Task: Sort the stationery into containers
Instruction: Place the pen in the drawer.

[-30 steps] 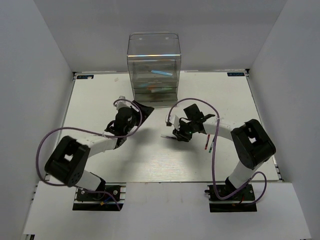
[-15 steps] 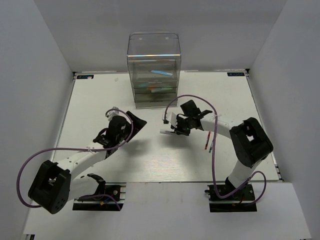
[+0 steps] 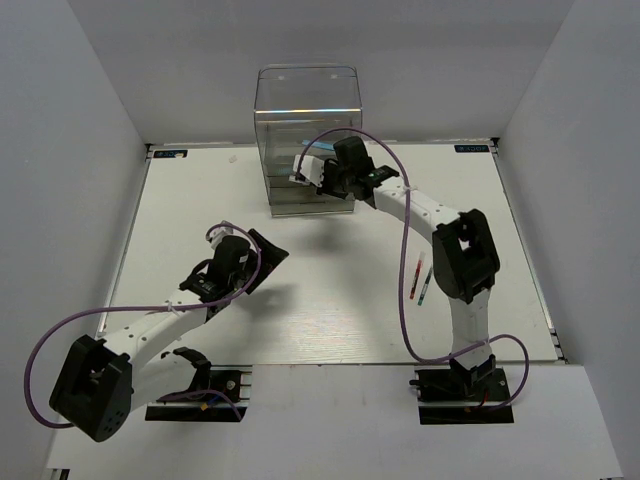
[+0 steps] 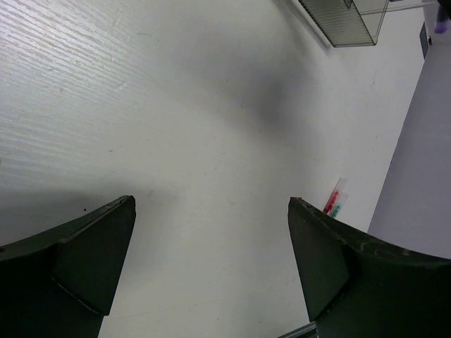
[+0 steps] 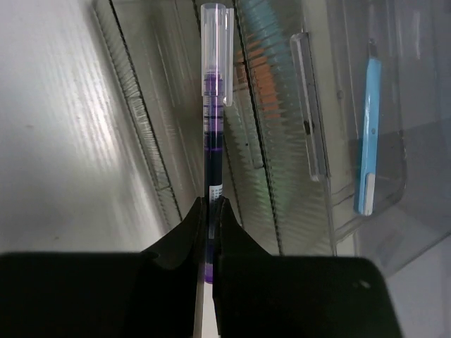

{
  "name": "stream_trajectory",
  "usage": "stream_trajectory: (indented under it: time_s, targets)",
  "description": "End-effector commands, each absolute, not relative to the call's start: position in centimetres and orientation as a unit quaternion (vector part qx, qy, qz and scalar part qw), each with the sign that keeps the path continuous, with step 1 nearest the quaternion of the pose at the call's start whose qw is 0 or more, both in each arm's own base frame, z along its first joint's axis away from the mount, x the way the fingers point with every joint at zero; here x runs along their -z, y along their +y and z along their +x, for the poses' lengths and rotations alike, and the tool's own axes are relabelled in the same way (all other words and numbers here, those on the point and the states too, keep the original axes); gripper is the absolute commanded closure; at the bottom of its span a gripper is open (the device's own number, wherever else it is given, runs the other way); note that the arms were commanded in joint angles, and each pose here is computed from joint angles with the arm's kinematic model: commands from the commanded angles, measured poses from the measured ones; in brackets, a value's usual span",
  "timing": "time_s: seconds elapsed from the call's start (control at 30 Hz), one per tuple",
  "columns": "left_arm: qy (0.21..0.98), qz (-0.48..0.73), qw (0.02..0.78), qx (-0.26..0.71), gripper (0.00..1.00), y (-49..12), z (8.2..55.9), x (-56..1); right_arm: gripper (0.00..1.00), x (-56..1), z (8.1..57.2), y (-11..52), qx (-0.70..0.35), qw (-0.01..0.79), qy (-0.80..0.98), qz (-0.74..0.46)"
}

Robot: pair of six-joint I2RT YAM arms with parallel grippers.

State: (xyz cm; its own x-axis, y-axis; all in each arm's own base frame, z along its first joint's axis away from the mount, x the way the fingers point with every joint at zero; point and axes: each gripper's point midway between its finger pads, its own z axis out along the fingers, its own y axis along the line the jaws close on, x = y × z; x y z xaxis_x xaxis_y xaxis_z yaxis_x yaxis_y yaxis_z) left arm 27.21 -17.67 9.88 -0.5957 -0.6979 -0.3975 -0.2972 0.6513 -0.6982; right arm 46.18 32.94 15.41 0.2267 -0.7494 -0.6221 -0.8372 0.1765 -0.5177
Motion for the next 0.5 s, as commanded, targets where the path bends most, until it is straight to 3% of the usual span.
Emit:
stream_trajectory:
  time_s: [0.0,0.37,0.47]
  targets:
    - [0.843,-0.298,0.337,0.294,0.01,-17.4,26.8,-10.0,1.00,-15.0,48.1,33.4,-0.007,0.453,0.604,-0.656]
    - [0.845,-0.287,0.333,0.305,0.01,-18.3,27.4,-10.3,1.00,-12.8,49.8,34.0,0.031,0.443,0.582,-0.681]
    - [0.848,-0.278,0.327,0.311,0.01,-19.0,27.9,-10.7,0.87,-12.4,49.7,34.1,0.032,0.437,0.584,-0.683]
